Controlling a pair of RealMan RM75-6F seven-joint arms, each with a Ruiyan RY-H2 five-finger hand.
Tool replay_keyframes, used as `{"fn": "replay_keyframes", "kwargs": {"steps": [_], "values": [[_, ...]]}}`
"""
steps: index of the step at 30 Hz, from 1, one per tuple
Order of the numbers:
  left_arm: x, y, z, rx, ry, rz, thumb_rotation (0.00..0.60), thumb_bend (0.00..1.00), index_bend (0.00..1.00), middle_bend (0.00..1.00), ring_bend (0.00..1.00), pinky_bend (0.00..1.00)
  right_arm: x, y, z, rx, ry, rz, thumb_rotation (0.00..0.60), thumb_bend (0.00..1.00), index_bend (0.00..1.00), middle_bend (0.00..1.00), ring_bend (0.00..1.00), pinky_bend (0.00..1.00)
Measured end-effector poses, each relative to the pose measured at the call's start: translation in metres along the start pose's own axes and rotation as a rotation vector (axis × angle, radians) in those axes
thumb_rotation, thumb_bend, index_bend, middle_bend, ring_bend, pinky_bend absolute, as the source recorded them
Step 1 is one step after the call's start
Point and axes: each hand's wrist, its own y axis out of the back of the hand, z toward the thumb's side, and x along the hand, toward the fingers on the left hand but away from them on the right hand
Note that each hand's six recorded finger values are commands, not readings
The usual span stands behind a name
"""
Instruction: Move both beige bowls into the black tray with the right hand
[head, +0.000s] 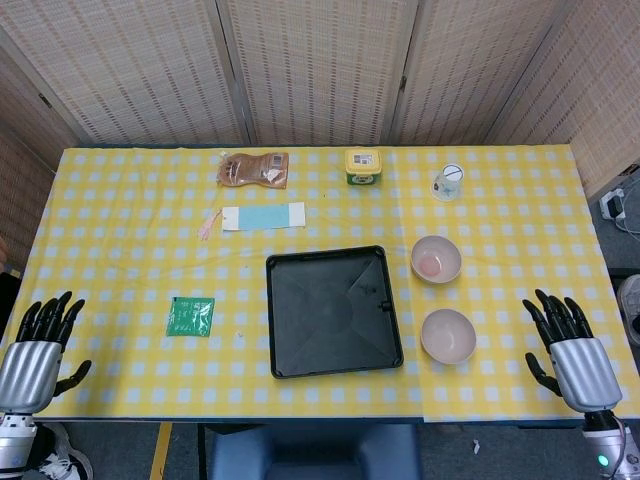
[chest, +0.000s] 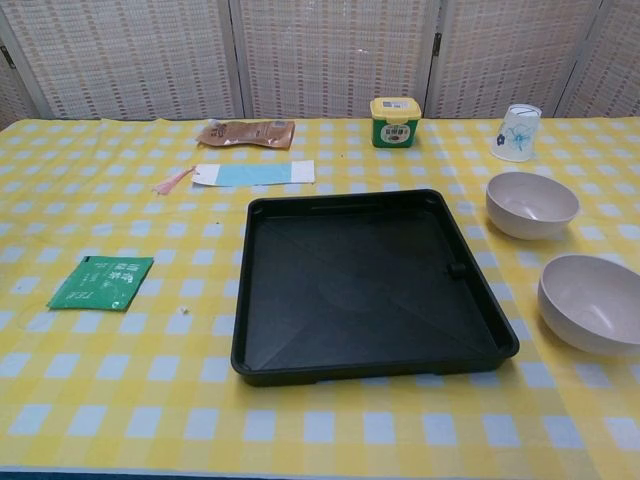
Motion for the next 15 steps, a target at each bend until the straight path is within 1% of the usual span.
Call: {"fn": "replay_keyframes", "kwargs": {"steps": [5, 11, 15], "values": [[0.0019, -0.0021, 0.0012, 0.007, 0.0, -0.004, 0.6, 0.28, 0.0, 0.0, 0.0, 0.0, -0.0026, -0.0034, -0.0013, 0.002, -0.003, 0.018, 0.6, 0.43, 0.0, 0.0, 0.0, 0.0], [0.0037, -0.0041, 0.0072, 0.005, -0.02, -0.008, 0.6, 0.28, 0.0, 0.0, 0.0, 0.0, 0.0006, -0.0015, 0.0034, 0.007, 0.028, 0.004, 0.6, 0.43, 0.0, 0.0, 0.0, 0.0], [0.0044, -0.0038, 0.0089, -0.003, -0.031, -0.008, 0.6, 0.28, 0.0, 0.0, 0.0, 0.0, 0.0037, -0.0055, 0.0034, 0.033, 0.045, 0.007, 0.6, 0.43, 0.06, 0.0, 0.0, 0.0]]}}
